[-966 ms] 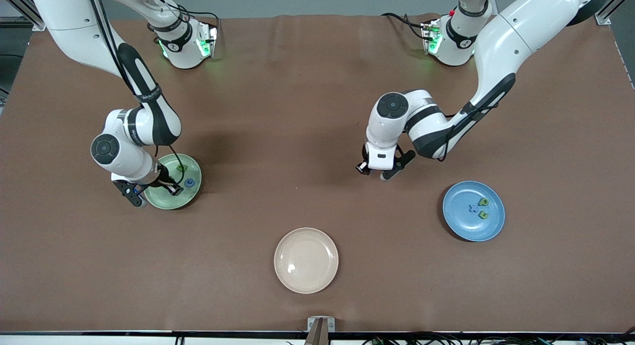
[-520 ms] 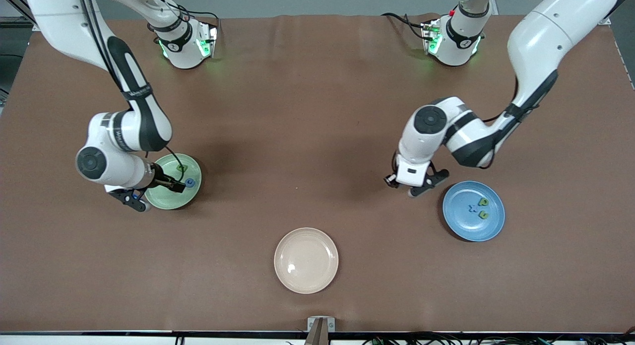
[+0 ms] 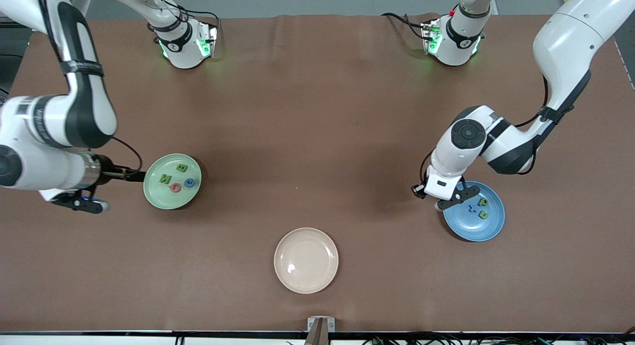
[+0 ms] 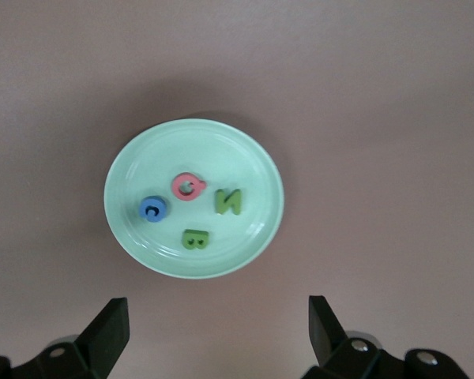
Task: Sort upper and lower case letters into plates
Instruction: 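Drop the blue e into the blue plate while the right gripper withdraws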
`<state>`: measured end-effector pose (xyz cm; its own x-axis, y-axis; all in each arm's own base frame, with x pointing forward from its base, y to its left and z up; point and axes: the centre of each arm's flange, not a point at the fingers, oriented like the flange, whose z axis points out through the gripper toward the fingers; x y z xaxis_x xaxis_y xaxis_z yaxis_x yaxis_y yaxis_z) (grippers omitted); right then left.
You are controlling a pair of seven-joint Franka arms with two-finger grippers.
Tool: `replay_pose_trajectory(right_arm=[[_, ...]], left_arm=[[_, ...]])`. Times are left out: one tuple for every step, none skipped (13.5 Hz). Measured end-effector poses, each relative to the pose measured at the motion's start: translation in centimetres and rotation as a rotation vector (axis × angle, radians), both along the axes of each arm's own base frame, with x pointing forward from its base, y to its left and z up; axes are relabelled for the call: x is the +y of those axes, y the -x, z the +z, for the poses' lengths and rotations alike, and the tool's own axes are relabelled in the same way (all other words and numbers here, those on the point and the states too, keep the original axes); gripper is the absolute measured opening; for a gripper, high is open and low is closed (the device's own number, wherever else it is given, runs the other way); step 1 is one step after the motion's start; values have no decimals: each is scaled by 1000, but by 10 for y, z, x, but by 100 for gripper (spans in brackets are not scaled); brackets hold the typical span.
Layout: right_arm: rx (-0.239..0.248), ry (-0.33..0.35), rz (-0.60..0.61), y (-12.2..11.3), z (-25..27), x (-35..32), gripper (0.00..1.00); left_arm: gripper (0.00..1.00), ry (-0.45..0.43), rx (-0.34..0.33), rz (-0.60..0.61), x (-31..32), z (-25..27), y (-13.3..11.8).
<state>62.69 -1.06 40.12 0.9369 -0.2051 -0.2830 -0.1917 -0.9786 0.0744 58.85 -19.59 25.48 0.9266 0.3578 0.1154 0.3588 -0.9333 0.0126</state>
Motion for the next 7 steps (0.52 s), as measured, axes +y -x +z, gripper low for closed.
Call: replay_pose_trajectory(right_arm=[[-3, -11, 34, -3, 14, -7, 100], [-11, -23, 70, -5, 27, -12, 100], [-21, -31, 89, -8, 41, -19, 100], [-35, -34, 91, -10, 57, -30, 100], [-52, -36, 88, -12, 71, -41, 100], [-69, -36, 87, -13, 83, -49, 100], [-79, -36, 87, -14, 90, -53, 100]], left_arm=[[27, -6, 0, -17, 11, 1, -5], [27, -11, -1, -36, 23, 2, -9], [27, -16, -1, -54, 34, 2, -13], [27, -23, 1, -66, 45, 1, -17], [27, -31, 4, -77, 55, -1, -20], [27, -40, 8, -91, 63, -4, -22], [27, -51, 13, -106, 73, -7, -24]])
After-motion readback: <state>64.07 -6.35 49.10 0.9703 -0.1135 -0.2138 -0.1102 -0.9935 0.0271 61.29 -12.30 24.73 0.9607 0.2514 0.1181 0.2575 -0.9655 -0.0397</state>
